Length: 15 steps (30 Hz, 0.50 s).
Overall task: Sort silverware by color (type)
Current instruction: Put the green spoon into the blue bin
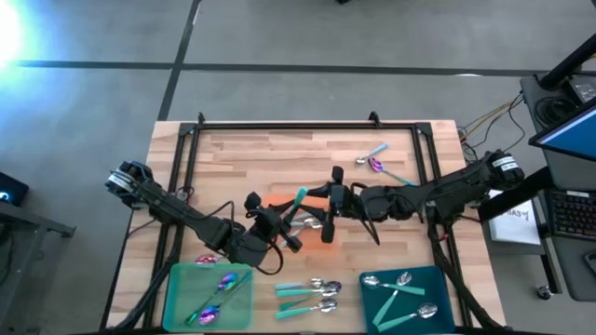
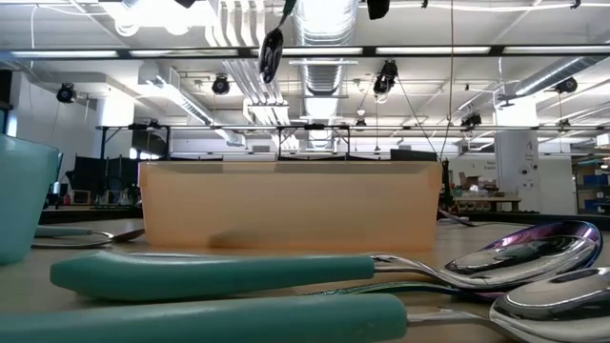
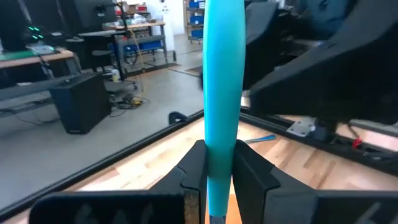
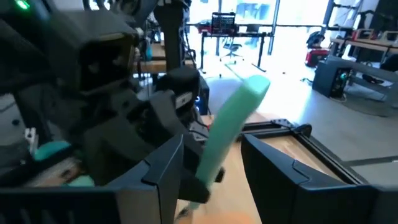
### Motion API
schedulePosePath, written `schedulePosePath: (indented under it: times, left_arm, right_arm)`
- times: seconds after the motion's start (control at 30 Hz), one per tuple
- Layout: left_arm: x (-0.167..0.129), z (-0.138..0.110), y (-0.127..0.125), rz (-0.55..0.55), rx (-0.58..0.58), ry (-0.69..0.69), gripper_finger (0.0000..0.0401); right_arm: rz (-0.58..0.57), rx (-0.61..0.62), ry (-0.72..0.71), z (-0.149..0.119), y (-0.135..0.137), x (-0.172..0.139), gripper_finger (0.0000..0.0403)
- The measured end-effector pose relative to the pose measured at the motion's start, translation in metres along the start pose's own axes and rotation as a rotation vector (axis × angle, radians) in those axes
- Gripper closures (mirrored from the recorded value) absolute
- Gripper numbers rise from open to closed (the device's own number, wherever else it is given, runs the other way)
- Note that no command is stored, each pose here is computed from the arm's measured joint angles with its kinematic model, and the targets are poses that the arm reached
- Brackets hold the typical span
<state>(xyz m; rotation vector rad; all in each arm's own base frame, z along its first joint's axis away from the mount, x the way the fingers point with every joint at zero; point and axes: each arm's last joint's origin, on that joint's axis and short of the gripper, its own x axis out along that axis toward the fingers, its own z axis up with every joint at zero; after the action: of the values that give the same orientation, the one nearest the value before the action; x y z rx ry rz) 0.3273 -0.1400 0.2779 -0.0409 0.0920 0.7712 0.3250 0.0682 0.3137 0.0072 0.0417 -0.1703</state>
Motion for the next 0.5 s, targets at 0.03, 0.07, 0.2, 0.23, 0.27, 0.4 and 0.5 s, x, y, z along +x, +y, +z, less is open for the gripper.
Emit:
schedulePosePath:
  times: [0.03, 0.07, 0.2, 0.23, 0.27, 0.4, 0.5]
  left_arm:
    - [0.0001, 0.0004, -0.0006, -0.015, -0.01, 0.002, 0.0369]
    - [0.0003, 0.0012, -0.0011, -0.031, -0.021, 0.003, 0.0369]
    - [0.0012, 0.0033, -0.0008, -0.015, -0.022, -0.01, 0.0369]
    - [0.0013, 0.0036, -0.0008, -0.014, -0.013, -0.011, 0.0369]
    - [0.0013, 0.0041, -0.001, -0.015, -0.012, -0.014, 0.0369]
    - [0.003, 0.0037, -0.0021, -0.025, -0.019, -0.016, 0.0369]
    - [0.0051, 0.0023, -0.0033, -0.016, -0.026, -0.021, 0.0369]
  right_arm:
    - [-0.001, 0.002, -0.005, 0.0004, -0.0003, 0.0002, 0.0252]
    - [-0.003, 0.004, -0.01, -0.0003, -0.0003, 0.0016, 0.0254]
    - [0.008, -0.004, -0.017, -0.0019, -0.001, 0.0051, 0.0265]
    - [0.009, -0.005, -0.022, -0.0025, -0.0009, 0.0063, 0.027]
    - [0.008, -0.004, -0.025, -0.0028, -0.0009, 0.0068, 0.0276]
    - [0.002, -0.002, -0.027, -0.0025, -0.0045, 0.0082, 0.0324]
    - [-0.007, -0.015, -0.031, -0.0021, -0.0074, 0.0093, 0.0359]
